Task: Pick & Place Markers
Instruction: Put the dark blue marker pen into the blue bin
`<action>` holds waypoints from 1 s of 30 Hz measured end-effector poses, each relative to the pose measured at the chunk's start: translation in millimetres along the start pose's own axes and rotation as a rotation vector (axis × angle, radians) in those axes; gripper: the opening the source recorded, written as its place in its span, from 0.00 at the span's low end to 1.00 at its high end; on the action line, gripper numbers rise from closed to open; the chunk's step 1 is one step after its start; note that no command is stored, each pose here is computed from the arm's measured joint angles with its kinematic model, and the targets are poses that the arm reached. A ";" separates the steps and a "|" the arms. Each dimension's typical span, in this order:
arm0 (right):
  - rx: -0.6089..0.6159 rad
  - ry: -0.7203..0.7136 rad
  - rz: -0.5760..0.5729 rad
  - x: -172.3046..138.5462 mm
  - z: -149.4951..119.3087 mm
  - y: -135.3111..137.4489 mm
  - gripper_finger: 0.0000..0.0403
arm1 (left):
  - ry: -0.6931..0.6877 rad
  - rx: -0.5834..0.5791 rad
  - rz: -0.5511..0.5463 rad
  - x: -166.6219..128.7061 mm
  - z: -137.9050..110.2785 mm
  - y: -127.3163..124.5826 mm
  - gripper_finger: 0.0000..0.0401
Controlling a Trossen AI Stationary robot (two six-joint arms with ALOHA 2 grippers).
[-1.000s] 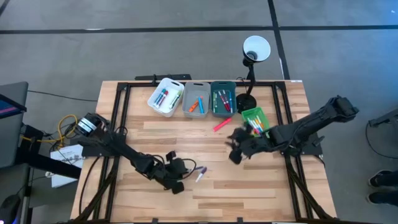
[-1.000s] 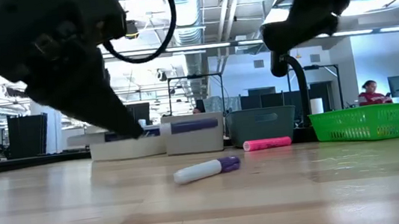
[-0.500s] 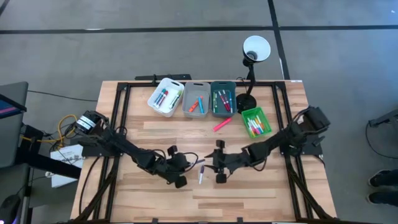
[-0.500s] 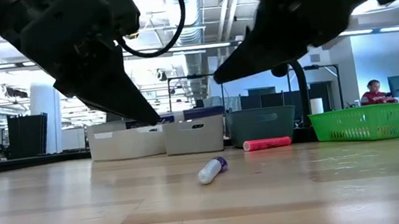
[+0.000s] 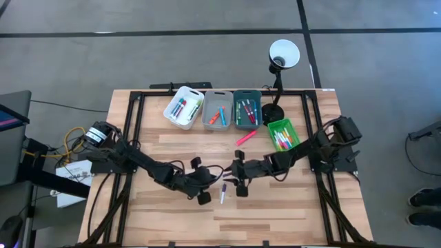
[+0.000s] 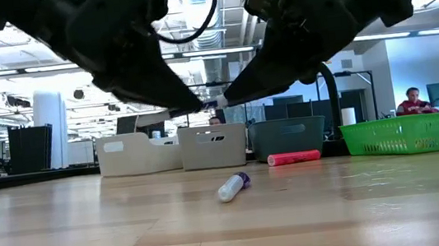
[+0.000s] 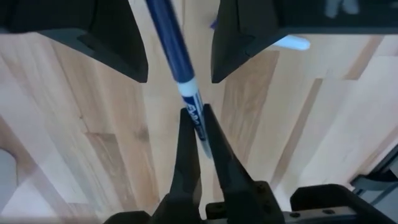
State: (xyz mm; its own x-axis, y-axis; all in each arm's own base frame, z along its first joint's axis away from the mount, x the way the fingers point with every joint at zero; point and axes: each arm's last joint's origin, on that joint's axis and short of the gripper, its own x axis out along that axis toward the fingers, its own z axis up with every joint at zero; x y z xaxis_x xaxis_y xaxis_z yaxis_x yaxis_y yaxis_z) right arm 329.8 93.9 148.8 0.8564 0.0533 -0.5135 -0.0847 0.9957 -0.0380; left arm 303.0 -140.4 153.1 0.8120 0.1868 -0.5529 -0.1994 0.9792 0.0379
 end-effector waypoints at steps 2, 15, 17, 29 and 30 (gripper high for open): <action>-0.004 0.000 -0.002 0.2 0.1 -1.1 0.41 | -0.009 0.008 -0.009 1.2 2.5 1.6 0.11; -0.006 0.003 0.019 0.3 0.0 -0.9 0.22 | -0.008 0.001 -0.012 3.5 4.3 4.8 0.12; -0.006 0.003 0.019 0.3 0.0 -0.9 0.18 | -0.008 0.001 -0.013 3.5 4.3 4.8 0.13; -0.013 0.053 0.004 -0.1 -4.9 -1.8 0.10 | -0.011 0.032 -0.004 3.7 4.5 5.3 0.24; -0.015 0.068 -0.002 -0.5 -6.0 -2.8 0.12 | -0.015 0.037 0.006 3.8 4.7 5.7 0.26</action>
State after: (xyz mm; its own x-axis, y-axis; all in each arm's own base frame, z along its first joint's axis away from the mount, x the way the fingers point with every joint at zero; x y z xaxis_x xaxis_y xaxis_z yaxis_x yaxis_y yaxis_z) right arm 326.5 90.6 144.1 0.8200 0.0454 -0.5705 -0.0907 0.9946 -0.0513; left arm 307.5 -133.7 155.1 0.8192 0.1931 -0.5400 -0.1837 0.9803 0.0718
